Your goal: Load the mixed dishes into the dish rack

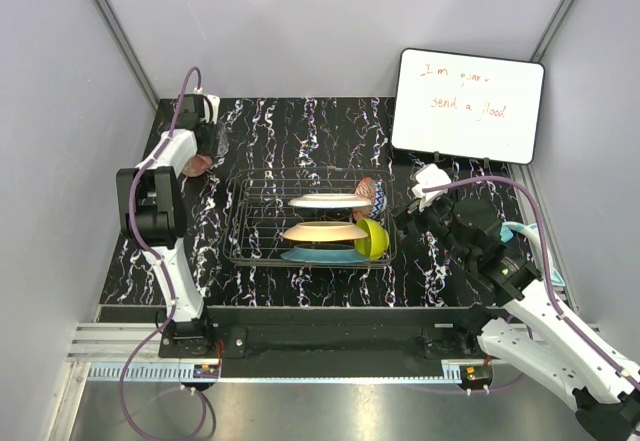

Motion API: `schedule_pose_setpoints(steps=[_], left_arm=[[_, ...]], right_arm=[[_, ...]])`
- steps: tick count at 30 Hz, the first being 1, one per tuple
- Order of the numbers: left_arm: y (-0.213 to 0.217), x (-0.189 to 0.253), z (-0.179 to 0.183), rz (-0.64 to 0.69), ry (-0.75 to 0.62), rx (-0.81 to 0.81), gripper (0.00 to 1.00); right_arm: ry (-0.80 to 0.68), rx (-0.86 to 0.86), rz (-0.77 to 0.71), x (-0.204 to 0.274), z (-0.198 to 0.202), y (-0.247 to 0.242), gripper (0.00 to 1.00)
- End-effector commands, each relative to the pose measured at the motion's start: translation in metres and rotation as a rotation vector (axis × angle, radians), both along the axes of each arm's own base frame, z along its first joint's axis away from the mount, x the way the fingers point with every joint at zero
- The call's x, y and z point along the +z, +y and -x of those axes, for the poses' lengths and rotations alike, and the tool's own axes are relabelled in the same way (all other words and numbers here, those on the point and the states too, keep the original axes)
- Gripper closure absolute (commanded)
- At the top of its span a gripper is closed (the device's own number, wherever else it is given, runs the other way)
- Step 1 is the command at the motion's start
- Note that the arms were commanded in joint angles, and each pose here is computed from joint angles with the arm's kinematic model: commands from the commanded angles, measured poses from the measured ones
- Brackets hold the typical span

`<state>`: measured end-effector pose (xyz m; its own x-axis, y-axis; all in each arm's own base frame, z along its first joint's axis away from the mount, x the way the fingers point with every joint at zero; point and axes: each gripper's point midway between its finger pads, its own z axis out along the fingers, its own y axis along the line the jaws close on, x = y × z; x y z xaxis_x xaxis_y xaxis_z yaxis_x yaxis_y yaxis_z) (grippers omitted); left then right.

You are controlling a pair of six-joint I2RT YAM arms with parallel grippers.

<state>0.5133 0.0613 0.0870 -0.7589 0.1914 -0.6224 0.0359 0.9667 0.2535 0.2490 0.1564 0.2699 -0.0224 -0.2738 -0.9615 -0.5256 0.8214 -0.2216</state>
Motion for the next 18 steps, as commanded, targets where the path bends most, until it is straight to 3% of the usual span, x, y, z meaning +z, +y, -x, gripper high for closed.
schedule_pose_setpoints(steps=[1,3,6,8,9,18], left_arm=[[-0.009,0.017,0.012,0.039,-0.015,-0.035,0.55],[-0.011,0.014,0.02,0.05,0.007,-0.047,0.7],[-0.013,0.016,0.028,0.057,0.02,-0.057,0.86],[-0.015,0.019,0.035,0.068,0.032,-0.063,0.9],[-0.015,0.021,0.038,0.072,0.033,-0.065,0.99],[-0.034,0.045,0.087,0.178,0.075,-0.104,1.0]], right_arm=[[-0.014,0.011,-0.021,0.005,-0.002,0.005,0.0],[-0.009,0.014,-0.02,0.003,-0.002,0.006,0.0],[-0.007,0.014,-0.021,0.002,-0.003,0.006,0.0],[-0.008,0.014,-0.017,0.001,-0.002,0.006,0.0],[-0.011,0.013,-0.017,0.002,-0.003,0.005,0.0],[-0.012,0.02,-0.012,0.0,-0.004,0.007,0.0]])
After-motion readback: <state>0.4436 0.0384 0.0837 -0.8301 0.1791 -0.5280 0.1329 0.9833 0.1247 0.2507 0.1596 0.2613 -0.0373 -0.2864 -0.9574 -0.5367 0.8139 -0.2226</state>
